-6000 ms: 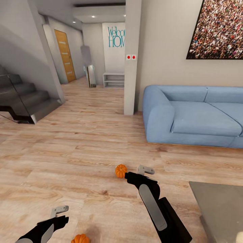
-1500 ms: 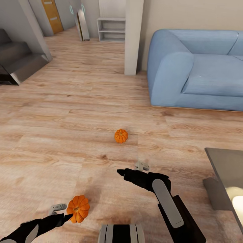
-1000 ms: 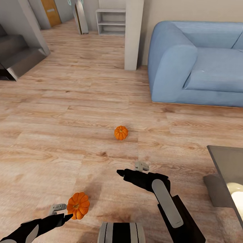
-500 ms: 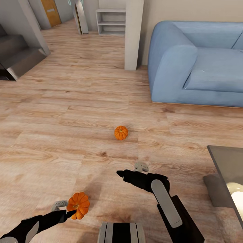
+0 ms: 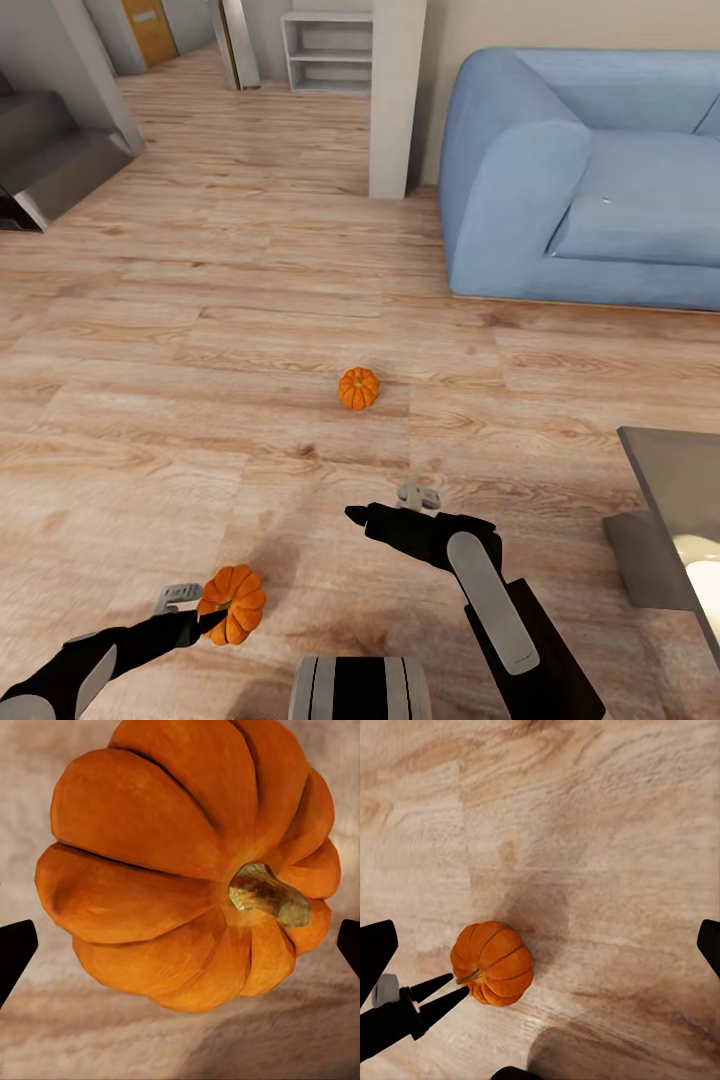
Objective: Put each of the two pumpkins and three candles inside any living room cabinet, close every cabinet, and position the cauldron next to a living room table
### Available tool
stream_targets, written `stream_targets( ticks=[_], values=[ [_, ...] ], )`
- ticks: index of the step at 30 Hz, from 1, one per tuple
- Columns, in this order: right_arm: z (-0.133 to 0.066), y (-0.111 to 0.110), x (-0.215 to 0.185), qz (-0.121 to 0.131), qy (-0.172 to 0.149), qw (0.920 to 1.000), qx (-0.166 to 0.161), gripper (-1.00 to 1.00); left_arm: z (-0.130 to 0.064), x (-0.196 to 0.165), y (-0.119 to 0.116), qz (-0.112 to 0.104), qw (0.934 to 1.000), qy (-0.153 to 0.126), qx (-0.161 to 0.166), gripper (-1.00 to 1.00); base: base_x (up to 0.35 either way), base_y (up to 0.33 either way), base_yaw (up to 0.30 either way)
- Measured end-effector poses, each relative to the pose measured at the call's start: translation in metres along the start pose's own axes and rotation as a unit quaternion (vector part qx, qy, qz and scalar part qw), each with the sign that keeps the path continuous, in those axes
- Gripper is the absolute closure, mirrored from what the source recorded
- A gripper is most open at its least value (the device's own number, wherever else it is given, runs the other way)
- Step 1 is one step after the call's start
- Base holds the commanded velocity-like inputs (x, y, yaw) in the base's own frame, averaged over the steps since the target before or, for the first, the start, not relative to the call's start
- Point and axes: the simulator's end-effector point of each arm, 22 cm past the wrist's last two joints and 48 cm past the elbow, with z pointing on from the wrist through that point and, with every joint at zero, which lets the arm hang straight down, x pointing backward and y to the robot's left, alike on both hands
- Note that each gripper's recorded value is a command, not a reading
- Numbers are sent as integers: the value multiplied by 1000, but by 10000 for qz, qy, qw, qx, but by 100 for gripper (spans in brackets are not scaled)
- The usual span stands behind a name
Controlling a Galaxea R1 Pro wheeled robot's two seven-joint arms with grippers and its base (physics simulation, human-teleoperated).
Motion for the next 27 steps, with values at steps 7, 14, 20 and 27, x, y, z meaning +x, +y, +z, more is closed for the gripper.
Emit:
stream_targets(
  ticks=[7, 14, 20, 27],
  values=[
    [0, 0, 0, 1, 0, 10000, -1, -100, 0, -5, 8, 41, 9998, -81, -176, -100, 0, 0, 0],
    [10, -9, 8, 78, 116, 9999, 41, -100, 6, 0, 15, 35, 9996, -25, -283, -100, 0, 0, 0],
    [22, -8, 20, 198, 285, 9994, 38, -100, 11, 6, 17, 11, 9996, 30, -294, -100, 0, 0, 0],
    [30, -10, 31, 207, 413, 9989, 59, -100, 14, 8, 19, 53, 9995, -1, -298, -100, 0, 0, 0]
  ],
)
